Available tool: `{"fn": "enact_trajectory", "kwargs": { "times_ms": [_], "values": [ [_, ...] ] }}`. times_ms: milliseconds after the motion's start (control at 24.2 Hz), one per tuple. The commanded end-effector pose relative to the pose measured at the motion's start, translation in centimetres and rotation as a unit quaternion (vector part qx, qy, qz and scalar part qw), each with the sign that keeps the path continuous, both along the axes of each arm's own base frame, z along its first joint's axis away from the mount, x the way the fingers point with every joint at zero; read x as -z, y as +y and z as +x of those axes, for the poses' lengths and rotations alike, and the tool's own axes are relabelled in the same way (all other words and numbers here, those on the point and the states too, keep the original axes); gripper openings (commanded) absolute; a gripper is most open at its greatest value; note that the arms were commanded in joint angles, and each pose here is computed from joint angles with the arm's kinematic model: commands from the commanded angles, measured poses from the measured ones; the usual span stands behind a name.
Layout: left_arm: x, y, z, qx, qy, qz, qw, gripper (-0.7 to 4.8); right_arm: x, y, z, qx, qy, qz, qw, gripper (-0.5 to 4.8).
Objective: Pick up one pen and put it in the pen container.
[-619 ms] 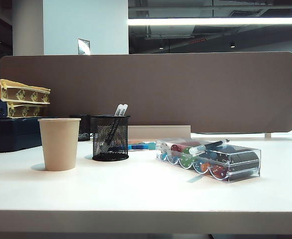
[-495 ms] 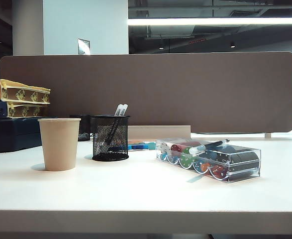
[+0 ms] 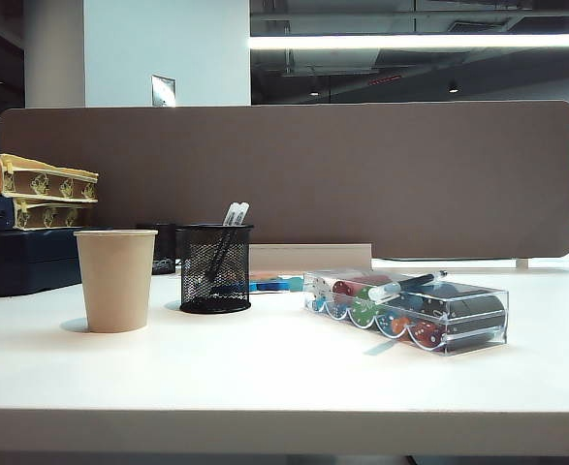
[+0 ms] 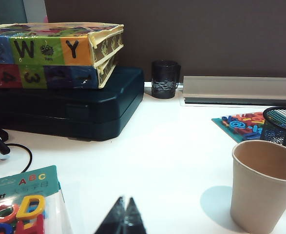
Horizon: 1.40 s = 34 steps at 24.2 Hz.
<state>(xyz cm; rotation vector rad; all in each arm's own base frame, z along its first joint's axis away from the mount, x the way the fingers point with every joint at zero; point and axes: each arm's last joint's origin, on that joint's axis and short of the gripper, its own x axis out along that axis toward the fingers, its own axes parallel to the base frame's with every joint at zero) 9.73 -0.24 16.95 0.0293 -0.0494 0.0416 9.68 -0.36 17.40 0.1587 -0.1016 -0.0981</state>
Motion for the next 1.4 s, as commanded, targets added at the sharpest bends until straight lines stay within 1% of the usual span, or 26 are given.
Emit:
{"fn": "enact_trajectory", "kwargs": {
  "times_ms": [41,578,743,1032,1155,1320,1403],
  "values": [
    [-0.2,0.0,0.0,0.001,-0.007,0.002,1.000,-0.06,0.1,0.0,0.0,0.002,0.000,-0.002,1.000,-0.05],
    [-0.2,0.0,0.0,0.001,-0.007,0.002,1.000,-0.06,0.2,0.0,0.0,0.001,0.006,0.000,1.000,-0.05],
    [-0.2,0.0,0.0,0.001,-0.007,0.002,1.000,-0.06,0.5,0.0,0.0,-0.001,0.024,0.000,1.000,-0.05],
    [-0.3,0.0,0.0,0.001,-0.007,0.002,1.000,-0.06,0.9,0.4,0.1,-0.063,0.040,-0.002,0.997,-0.05],
    [-0.3,0.0,0.0,0.001,-0.008,0.002,1.000,-0.06,1.2,0.6,0.0,-0.095,0.059,-0.002,0.994,-0.05],
    [-0.4,0.0,0.0,0.003,-0.013,-0.002,1.000,-0.06,1.3,0.6,0.0,-0.096,0.060,-0.001,0.994,-0.04],
    [-0.9,0.0,-0.1,0.011,-0.042,-0.023,0.999,-0.06,1.0,0.6,0.0,-0.099,0.048,0.013,0.994,0.00]
  ]
}}
